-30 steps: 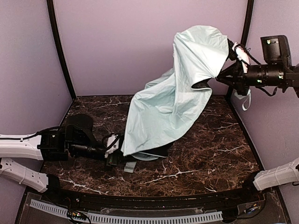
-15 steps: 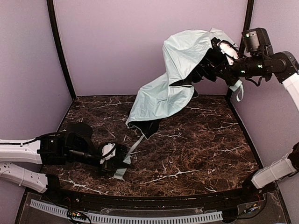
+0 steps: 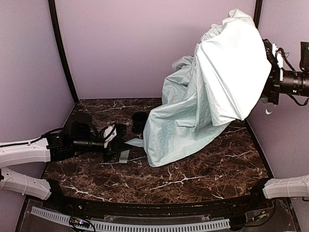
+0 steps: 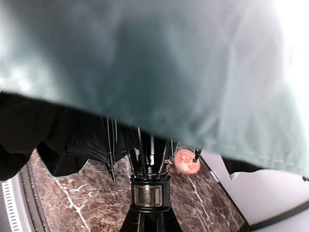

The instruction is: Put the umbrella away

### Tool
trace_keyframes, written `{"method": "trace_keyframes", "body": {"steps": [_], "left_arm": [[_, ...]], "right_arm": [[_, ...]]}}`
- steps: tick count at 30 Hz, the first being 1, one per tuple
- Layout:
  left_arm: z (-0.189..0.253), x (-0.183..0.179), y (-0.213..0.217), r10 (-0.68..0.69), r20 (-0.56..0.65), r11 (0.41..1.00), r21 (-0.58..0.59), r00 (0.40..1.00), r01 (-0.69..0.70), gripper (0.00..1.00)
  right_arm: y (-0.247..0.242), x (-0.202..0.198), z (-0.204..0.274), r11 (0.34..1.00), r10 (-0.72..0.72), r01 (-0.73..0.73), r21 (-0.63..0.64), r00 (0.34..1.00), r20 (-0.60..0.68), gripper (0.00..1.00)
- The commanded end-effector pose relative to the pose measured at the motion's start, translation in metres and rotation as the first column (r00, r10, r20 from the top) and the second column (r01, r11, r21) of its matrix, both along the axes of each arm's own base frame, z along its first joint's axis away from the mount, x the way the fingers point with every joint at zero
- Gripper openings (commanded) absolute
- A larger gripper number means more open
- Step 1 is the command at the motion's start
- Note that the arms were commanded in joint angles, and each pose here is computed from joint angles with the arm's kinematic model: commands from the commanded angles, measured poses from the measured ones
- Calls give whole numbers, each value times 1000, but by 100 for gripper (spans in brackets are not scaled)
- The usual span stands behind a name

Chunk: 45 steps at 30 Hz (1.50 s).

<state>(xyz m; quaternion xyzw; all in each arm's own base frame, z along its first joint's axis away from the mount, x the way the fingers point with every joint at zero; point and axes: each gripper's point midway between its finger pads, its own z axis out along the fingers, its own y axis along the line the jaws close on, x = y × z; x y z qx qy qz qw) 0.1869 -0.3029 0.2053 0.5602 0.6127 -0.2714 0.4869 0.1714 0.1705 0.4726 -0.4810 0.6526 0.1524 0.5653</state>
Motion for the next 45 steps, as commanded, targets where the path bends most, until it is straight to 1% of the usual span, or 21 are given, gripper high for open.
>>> {"method": "trace_keyframes", "body": {"steps": [1, 4, 7, 10, 13, 15, 18, 21, 24, 28, 31, 35, 39, 42, 45], "left_arm": [[18, 38, -3, 35, 130, 999, -44, 991, -29, 0], [22, 66, -14, 45, 235, 999, -8, 971, -45, 0], [29, 101, -27, 58, 352, 996, 41, 934, -77, 0], [39, 128, -42, 47, 425, 995, 55, 904, -78, 0], [43, 146, -57, 32, 491, 997, 51, 871, -66, 0], [41, 154, -65, 25, 522, 997, 47, 853, -58, 0], [27, 161, -78, -7, 522, 998, 52, 853, -24, 0], [16, 166, -89, -24, 527, 999, 41, 850, 3, 0], [14, 169, -98, -43, 525, 999, 30, 850, 32, 0], [12, 175, -112, -89, 517, 996, 45, 852, 77, 0], [-8, 189, -121, -85, 483, 996, 61, 871, 63, 0], [-29, 195, -126, -57, 443, 998, 34, 894, 47, 0], [-33, 201, -127, -14, 431, 1000, -2, 902, 17, 0], [-34, 209, -124, 36, 427, 999, -17, 903, -32, 0], [-49, 211, -124, 29, 402, 999, 22, 915, -41, 0]], "right_arm": [[28, -28, -4, 973, 232, -232, 11, 973, 9, 0], [42, -26, -25, 961, 273, -274, -22, 961, -46, 0], [58, -31, -46, 933, 351, -358, -50, 931, -103, 0], [72, -33, -69, 910, 392, -410, -67, 901, -184, 0], [85, -28, -104, 895, 402, -440, -74, 867, -294, 0], [92, -27, -134, 885, 401, -460, -76, 833, -381, 1], [101, -27, -175, 872, 397, -485, -59, 774, -492, 2], [107, -26, -205, 864, 386, -500, -53, 727, -569, 2], [110, -30, -210, 850, 408, -526, -38, 702, -585, 2], [110, -30, -208, 849, 407, -527, -45, 706, -579, 2], [108, -32, -200, 846, 409, -530, -52, 709, -574, 2], [97, -32, -186, 869, 384, -489, -82, 769, -512, 2], [86, -29, -184, 892, 342, -438, -115, 818, -462, 3], [77, -15, -180, 924, 258, -346, -163, 878, -402, 2], [67, -1, -168, 950, 181, -249, -189, 932, -315, 1]]}}
